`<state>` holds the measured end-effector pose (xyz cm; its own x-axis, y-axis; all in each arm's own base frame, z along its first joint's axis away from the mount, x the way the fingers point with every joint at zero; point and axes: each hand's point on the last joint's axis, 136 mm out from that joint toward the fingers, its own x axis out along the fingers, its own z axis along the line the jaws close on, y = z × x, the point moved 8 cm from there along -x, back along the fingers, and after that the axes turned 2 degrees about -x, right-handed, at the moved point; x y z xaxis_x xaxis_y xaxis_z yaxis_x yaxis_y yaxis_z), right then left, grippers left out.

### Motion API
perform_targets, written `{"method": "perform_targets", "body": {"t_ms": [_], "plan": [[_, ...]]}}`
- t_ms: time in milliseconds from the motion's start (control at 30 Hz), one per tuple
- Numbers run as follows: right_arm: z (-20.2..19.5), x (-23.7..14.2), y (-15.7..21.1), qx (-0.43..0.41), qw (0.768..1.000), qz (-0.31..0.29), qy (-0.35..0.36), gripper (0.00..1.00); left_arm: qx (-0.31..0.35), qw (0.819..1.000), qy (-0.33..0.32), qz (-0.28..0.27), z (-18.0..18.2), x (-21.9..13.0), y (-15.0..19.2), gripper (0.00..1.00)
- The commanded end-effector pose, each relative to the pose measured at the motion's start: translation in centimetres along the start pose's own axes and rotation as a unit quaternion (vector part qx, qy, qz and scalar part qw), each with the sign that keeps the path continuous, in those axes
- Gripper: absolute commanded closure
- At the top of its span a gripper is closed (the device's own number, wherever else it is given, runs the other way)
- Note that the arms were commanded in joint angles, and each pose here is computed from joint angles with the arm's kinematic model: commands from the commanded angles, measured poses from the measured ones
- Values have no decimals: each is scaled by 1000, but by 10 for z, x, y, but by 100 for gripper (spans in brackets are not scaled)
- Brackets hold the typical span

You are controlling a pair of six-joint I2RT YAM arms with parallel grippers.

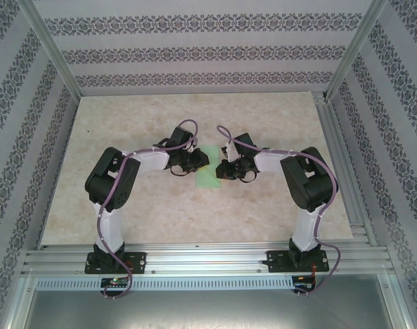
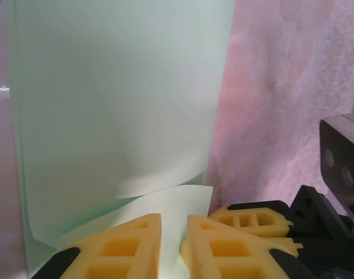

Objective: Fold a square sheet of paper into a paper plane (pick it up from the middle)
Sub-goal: Fold the triangle a second time at the center of the table.

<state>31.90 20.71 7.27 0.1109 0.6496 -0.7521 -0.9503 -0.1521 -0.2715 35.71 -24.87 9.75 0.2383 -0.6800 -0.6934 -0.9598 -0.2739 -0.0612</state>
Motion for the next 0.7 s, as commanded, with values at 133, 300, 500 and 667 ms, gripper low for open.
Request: {"method": "perform_targets", "body": {"t_ms": [133,300,500,667], "plan": [[-14,17,14,4,999,32,41,91,5,999,-54,4,26,17,5,80],[-14,17,14,4,999,31,42,91,8,999,-50,4,23,14,6,80],[-14,16,15,5,999,31,43,91,20,1000,-1,-11,-10,-9,1,76],[-14,16,14,5,999,30,42,91,8,999,41,-13,-25,-24,7,84]]}}
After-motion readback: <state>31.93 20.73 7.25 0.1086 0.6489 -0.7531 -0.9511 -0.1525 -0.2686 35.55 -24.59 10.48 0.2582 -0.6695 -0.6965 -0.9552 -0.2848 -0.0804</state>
